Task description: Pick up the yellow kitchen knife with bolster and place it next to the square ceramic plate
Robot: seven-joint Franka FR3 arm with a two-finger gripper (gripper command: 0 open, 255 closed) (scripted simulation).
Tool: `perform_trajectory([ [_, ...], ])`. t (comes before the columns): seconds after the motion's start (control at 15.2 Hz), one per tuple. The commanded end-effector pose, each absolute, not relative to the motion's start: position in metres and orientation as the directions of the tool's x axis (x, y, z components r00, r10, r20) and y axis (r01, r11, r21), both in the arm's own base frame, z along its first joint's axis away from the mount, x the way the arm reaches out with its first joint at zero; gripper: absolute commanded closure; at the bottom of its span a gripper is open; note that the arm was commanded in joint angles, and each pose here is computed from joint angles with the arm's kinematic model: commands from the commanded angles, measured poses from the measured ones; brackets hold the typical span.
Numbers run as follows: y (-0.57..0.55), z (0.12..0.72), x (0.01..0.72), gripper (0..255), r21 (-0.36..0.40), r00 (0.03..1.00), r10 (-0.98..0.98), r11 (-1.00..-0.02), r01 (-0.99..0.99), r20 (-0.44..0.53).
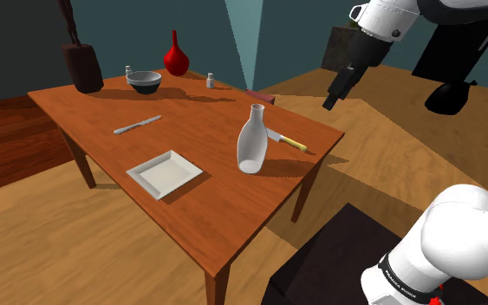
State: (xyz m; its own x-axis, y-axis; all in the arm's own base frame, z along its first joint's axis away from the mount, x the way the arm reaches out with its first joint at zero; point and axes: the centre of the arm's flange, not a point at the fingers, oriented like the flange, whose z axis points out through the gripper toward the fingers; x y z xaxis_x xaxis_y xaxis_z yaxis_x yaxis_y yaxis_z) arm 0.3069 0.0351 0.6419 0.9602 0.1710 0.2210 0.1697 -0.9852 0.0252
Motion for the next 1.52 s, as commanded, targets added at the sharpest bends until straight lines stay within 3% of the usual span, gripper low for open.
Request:
perform_trajectory([
  [0.0, 0.035, 0.642, 0.307, 0, 0.025, 0.96, 0.171, -0.985, 0.17, 0.221],
  [1.45, -0.086, 0.467, 0.513, 0, 0.018, 0.973, 0.175, -0.984, 0.175, 0.153],
])
